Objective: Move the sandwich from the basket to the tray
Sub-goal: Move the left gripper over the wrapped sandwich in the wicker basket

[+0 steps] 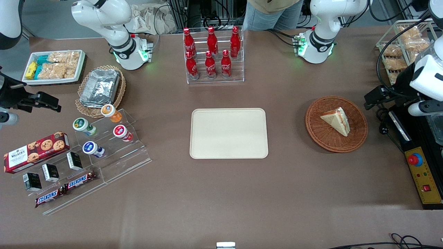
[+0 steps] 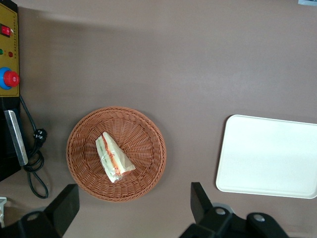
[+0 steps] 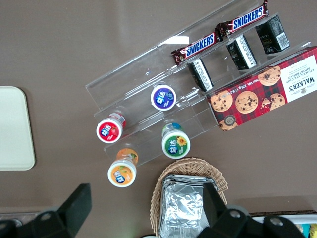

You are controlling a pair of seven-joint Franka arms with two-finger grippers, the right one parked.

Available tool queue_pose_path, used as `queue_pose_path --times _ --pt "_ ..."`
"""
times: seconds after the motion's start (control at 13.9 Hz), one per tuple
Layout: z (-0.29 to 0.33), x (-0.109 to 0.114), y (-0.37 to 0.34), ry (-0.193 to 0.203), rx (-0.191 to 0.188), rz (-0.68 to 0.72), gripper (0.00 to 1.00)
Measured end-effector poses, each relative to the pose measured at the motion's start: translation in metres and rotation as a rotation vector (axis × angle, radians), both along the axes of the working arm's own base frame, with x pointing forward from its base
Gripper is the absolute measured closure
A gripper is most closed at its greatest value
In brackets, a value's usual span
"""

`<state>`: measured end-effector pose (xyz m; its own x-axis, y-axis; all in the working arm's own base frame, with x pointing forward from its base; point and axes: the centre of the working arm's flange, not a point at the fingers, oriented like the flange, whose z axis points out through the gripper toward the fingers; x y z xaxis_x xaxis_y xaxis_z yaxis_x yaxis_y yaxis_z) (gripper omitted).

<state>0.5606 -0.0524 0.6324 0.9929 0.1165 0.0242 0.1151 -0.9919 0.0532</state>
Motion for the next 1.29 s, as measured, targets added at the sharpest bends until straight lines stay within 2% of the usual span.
queue_pose_path --times 0.43,0.65,0.79,1.01,1.29 --pt "0.004 -0.002 0.001 0.001 0.0 0.033 0.0" --pt "0.003 -0.008 0.006 0.054 0.003 0.232 0.0" --pt "0.005 -0.017 0.014 0.075 0.011 0.371 0.0" --pt "-0.004 -0.049 0.029 0.097 0.06 0.485 0.0" --pt "-0.054 -0.119 0.055 0.051 0.074 0.63 0.0"
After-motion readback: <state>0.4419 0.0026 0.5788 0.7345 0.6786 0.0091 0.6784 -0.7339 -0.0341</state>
